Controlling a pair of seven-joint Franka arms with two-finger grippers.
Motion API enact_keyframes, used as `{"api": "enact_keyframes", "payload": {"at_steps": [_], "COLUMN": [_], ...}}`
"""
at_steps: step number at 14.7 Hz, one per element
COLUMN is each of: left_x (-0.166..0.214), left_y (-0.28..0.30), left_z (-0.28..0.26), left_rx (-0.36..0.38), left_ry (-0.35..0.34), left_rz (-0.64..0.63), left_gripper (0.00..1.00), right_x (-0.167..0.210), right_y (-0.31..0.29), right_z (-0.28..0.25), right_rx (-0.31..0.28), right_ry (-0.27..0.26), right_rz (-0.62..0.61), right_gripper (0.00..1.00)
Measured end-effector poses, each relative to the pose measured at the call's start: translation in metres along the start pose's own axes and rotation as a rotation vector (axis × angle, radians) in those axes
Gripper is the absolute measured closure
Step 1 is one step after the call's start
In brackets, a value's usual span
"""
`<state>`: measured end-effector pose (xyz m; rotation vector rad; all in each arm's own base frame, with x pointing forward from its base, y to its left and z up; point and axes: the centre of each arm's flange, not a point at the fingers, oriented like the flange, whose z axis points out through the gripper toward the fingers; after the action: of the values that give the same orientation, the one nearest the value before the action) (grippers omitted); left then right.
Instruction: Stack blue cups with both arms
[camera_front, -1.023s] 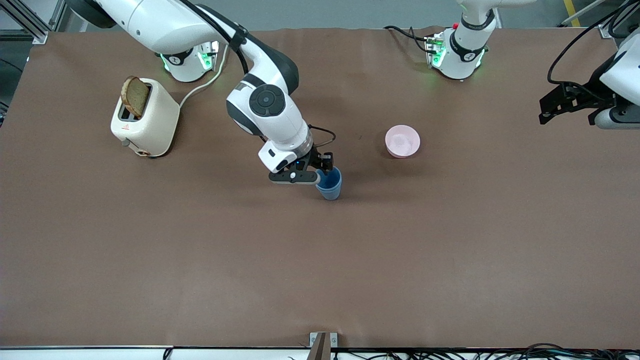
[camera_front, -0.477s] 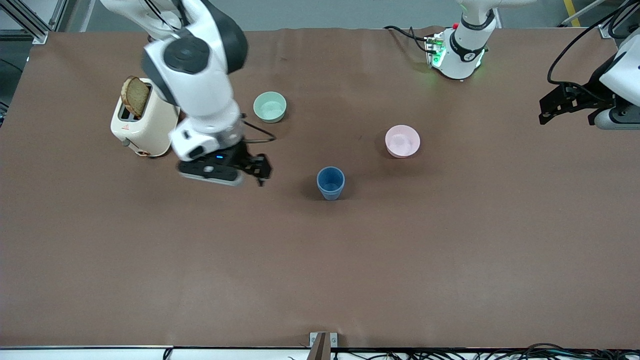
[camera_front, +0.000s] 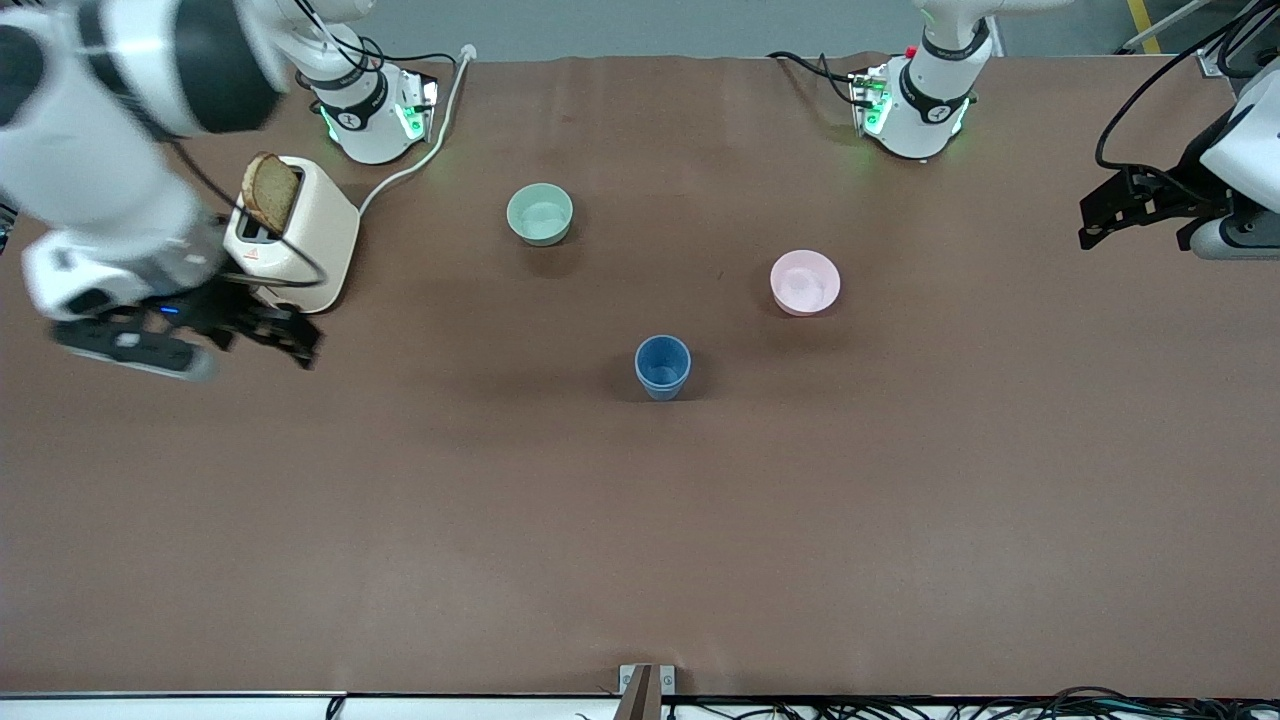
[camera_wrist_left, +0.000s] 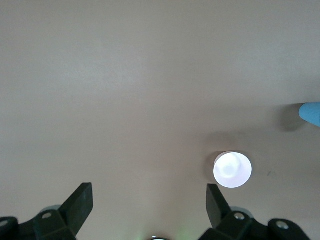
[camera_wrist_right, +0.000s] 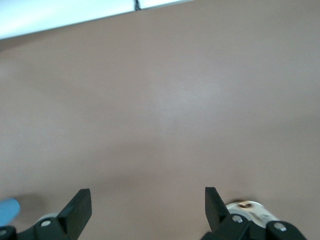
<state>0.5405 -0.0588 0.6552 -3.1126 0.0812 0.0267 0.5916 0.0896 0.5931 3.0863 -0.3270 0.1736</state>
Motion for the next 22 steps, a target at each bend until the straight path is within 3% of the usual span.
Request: {"api": "enact_keyframes", "payload": {"at_steps": [4, 7, 9, 13, 17, 22], "left_x": [0.0, 0.0, 0.0, 0.0, 0.0, -0.001], "left_y": [0.0, 0.0, 0.0, 0.0, 0.001, 0.009], "left_z": [0.0, 0.0, 0.001, 0.0, 0.0, 0.0], "left_rx": [0.0, 0.0, 0.0, 0.0, 0.0, 0.0], "left_ry": [-0.001, -0.001, -0.001, -0.001, -0.001, -0.002], "left_rz": [0.0, 0.0, 0.0, 0.0, 0.002, 0.0], "left_gripper": [0.0, 0.0, 0.0, 0.0, 0.0, 0.0], "right_x": [-0.003, -0.019, -0.023, -0.023, -0.029, -0.028], "right_y": [0.104, 0.134, 0.149, 0.162, 0.16, 0.158], "right_z": [-0.038, -0.055, -0.065, -0.085, -0.08, -0.077], "right_rx": [0.003, -0.002, 0.0, 0.004, 0.001, -0.001], "right_ry": [-0.036, -0.082, -0.085, -0.063, -0.12, -0.129], "right_rz": [-0.054, -0.043, -0.063, -0.093, -0.099, -0.103], "right_gripper": [0.0, 0.0, 0.0, 0.0, 0.0, 0.0]}}
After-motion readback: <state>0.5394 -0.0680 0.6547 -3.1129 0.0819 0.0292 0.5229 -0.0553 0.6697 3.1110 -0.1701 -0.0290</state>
